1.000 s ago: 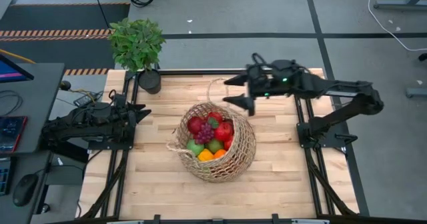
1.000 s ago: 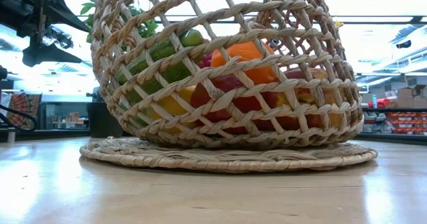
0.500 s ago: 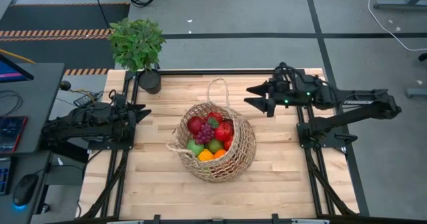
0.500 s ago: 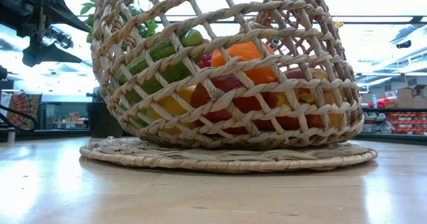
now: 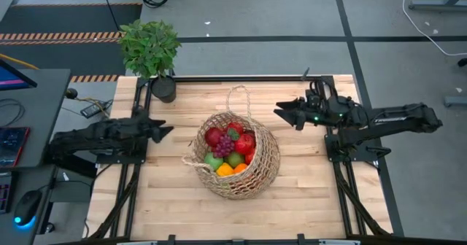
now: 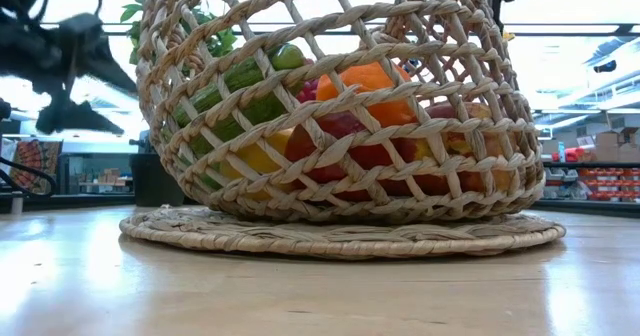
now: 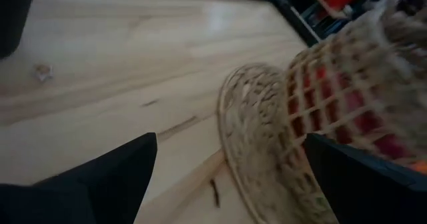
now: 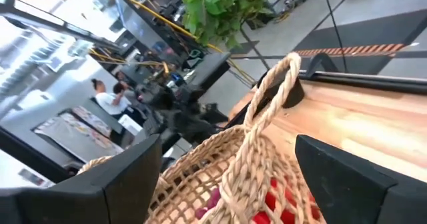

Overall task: Build produce basket
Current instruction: Return to Home Position

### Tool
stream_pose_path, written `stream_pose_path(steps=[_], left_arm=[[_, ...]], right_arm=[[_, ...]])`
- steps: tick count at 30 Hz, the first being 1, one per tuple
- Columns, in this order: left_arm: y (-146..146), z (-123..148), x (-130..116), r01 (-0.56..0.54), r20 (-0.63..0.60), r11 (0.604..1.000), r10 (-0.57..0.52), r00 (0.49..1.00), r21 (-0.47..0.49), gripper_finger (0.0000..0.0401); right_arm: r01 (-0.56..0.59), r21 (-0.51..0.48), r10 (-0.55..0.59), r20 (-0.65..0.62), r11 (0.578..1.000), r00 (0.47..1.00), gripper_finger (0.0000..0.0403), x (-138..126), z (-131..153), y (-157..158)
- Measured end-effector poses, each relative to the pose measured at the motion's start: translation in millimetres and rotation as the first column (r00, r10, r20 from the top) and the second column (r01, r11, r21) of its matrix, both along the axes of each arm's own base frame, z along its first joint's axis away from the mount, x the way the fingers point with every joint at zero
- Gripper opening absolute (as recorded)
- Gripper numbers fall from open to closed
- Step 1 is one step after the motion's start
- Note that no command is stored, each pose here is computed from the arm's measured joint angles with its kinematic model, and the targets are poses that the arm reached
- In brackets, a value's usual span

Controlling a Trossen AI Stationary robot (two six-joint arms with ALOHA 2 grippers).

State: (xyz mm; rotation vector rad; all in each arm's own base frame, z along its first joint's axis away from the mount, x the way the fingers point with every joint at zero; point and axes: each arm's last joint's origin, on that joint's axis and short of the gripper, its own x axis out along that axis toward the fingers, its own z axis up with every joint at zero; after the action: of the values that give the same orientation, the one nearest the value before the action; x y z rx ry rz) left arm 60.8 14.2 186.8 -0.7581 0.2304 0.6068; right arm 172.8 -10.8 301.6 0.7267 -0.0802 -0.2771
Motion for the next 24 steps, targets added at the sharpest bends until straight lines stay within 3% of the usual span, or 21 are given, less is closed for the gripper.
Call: stream_pose_path(steps=[5, 10, 24], left_arm=[[0, -30, 7, 0.018, -0.098, 1.0, -0.02, 0.995, -0.018, 0.039], [-3, -32, 8, 0.093, -0.11, 0.993, -0.1, 0.989, -0.066, 0.039], [-3, -33, 8, 0.099, -0.111, 0.993, -0.107, 0.988, -0.07, 0.039]], right_arm=[[-0.022, 0.006, 0.021, 0.06, 1.0, 0.998, 0.0348, 1, -15, 4], [-0.012, 0.042, 0.008, 0.099, 0.999, 0.995, 0.0348, -2, -33, 6], [0.002, 0.213, -0.028, 0.12, 0.977, 0.992, 0.0348, -24, -103, 5]])
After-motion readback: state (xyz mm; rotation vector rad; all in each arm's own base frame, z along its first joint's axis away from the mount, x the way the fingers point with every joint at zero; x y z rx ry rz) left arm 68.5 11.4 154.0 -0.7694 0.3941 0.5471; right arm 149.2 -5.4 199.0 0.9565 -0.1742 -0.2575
